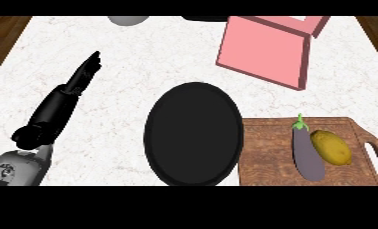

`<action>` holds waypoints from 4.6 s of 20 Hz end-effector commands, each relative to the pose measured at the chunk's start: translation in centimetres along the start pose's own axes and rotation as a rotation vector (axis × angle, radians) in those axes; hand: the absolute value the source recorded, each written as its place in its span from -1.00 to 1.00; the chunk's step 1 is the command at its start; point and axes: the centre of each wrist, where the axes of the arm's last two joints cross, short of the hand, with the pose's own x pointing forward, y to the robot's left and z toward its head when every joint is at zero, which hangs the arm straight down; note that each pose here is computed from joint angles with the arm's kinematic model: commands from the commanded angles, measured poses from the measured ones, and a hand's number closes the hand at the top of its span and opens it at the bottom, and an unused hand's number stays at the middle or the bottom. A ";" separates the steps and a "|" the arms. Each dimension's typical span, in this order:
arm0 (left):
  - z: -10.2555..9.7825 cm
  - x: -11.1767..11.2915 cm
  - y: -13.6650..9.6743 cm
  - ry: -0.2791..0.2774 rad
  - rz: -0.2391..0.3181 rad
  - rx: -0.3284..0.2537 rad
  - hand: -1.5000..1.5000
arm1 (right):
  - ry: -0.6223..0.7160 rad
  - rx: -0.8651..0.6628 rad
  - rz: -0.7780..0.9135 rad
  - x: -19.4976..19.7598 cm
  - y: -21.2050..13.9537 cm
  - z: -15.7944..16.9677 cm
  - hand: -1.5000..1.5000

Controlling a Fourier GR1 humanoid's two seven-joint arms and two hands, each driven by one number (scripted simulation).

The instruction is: Pick the lemon from the cutting board and place it in the cardboard box

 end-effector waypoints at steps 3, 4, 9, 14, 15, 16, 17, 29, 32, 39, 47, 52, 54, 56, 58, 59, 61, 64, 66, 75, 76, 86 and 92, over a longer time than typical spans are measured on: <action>0.6 -0.3 -0.9 0.004 0.009 -0.019 0.00 | -0.091 0.386 0.143 2.0 -0.1 -0.6 -1.00; -0.2 -0.6 0.1 0.017 -0.011 0.000 0.00 | -0.111 0.424 0.163 2.2 0.2 -0.4 -1.00; -2.0 0.1 -0.2 0.017 -0.015 0.017 0.00 | -0.098 0.497 0.317 4.1 3.5 -0.7 -1.00; -1.1 0.4 -0.1 0.004 -0.005 -0.013 0.00 | -0.009 0.589 0.387 6.2 4.5 -0.9 -1.00; -0.1 -1.5 0.2 0.024 -0.014 0.001 0.00 | -0.010 0.593 0.387 5.9 5.3 0.0 -1.00; 0.1 -0.4 1.8 0.032 0.008 0.000 0.00 | 0.008 0.601 0.361 6.3 5.5 0.6 -1.00; -0.7 0.2 0.9 0.015 -0.011 -0.015 0.00 | 0.034 0.599 0.386 7.2 6.2 -0.4 -1.00; -0.2 -1.5 0.2 0.014 0.002 -0.002 0.00 | 0.114 0.589 0.460 5.3 7.8 1.7 -1.00; -0.5 -1.3 0.8 -0.002 -0.020 -0.009 0.00 | 0.114 0.573 0.436 7.2 10.2 1.1 -1.00; -2.2 -0.2 -1.3 0.001 -0.002 -0.017 0.00 | 0.138 0.597 0.509 6.0 12.9 -1.0 -1.00; -0.7 -1.6 -0.1 0.009 0.007 -0.026 0.00 | 0.144 0.601 0.506 4.5 14.6 -1.0 -1.00; -1.4 -0.6 0.3 -0.003 0.009 0.000 0.00 | 0.141 0.626 0.477 3.0 15.4 -0.2 -1.00; -1.3 0.3 -0.9 0.022 0.033 -0.017 0.00 | 0.153 0.626 0.477 2.1 15.2 -0.4 -1.00; -1.5 -0.1 -0.4 0.007 -0.014 0.008 0.00 | 0.152 0.630 0.470 2.8 14.9 0.3 -1.00; -2.4 -0.5 0.2 0.006 0.000 -0.013 0.00 | 0.180 0.635 0.508 1.8 16.8 0.6 -1.00; -0.3 -0.9 -1.4 0.005 0.005 -0.007 0.00 | 0.198 0.638 0.530 1.8 16.2 0.2 -1.00; -2.9 0.6 0.5 0.018 -0.004 -0.025 0.00 | 0.202 0.637 0.547 1.0 18.5 -0.7 -1.00; -1.2 -0.1 -0.1 0.012 -0.006 -0.024 0.00 | 0.217 0.607 0.527 -0.2 16.0 -0.9 -1.00; -1.4 1.0 0.8 0.009 0.000 -0.009 0.00 | 0.208 0.624 0.504 -0.1 17.7 0.6 -1.00; -1.3 -0.1 -0.2 0.014 0.006 -0.020 0.00 | 0.001 0.586 0.522 -0.3 21.9 -1.1 1.00; -1.6 -1.1 1.1 -0.001 0.002 -0.012 0.00 | -0.008 0.580 0.536 -1.3 22.1 -0.6 1.00; -1.3 -0.2 -0.8 0.007 0.001 -0.014 0.00 | -0.170 0.329 0.455 2.3 22.9 -6.6 1.00; -1.8 -0.4 -0.4 0.008 -0.002 -0.021 0.00 | -0.317 0.061 0.310 12.5 27.8 -17.4 1.00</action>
